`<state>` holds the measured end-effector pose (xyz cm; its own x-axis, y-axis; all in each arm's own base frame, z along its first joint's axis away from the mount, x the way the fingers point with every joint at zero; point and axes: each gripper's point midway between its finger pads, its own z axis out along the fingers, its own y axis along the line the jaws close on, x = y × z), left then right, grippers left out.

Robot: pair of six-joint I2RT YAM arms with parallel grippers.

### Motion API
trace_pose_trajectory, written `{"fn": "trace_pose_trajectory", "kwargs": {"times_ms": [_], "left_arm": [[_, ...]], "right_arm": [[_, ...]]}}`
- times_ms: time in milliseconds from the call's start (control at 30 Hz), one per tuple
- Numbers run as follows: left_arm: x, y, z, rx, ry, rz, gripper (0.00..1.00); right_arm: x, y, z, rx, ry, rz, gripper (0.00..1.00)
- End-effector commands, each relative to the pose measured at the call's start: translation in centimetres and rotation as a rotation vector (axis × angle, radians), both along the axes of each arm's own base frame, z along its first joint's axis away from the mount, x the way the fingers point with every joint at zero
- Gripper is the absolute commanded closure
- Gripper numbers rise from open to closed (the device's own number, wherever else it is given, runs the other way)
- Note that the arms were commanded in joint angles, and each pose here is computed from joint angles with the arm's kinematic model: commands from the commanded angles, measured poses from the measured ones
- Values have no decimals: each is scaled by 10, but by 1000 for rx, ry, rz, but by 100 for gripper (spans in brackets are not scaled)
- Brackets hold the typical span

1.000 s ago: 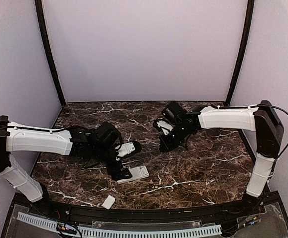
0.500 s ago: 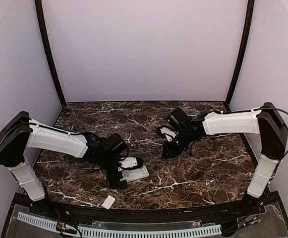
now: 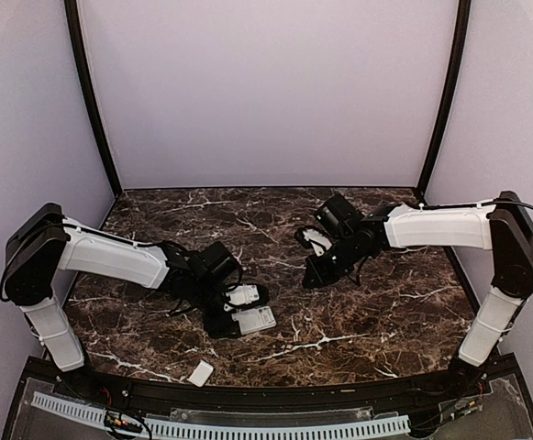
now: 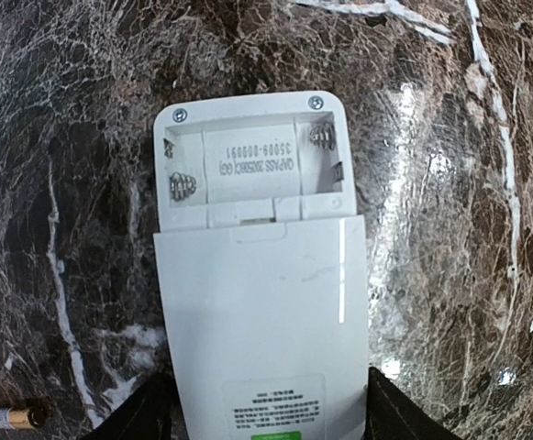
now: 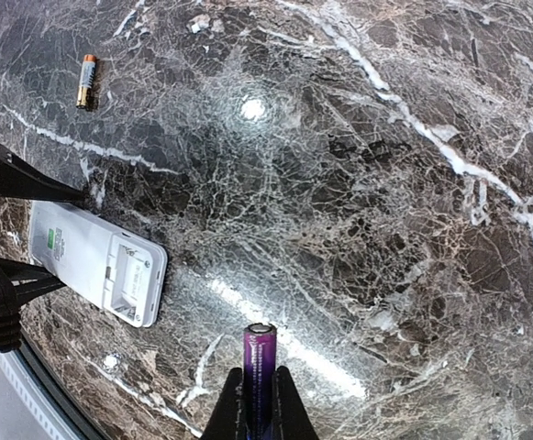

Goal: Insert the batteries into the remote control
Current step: Move the remote control without batteries to the center of the board.

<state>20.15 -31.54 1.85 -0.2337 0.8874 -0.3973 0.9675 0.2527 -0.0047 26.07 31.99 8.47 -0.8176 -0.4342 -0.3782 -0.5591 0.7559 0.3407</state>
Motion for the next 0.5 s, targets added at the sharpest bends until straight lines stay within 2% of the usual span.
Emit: {"fn": "trace_pose_trajectory", "kwargs": {"times_ms": [0, 233, 467], "left_arm": [[-10, 3, -9, 33, 85, 6, 36], [-13, -16, -9, 14, 142, 23, 48], [-9, -73, 3, -92, 54, -8, 54]], "right_arm": [[1, -6, 3, -2, -5, -24, 100], [-4, -13, 5, -10, 4, -41, 100], [-4, -33, 9, -26, 27, -109, 100]]}}
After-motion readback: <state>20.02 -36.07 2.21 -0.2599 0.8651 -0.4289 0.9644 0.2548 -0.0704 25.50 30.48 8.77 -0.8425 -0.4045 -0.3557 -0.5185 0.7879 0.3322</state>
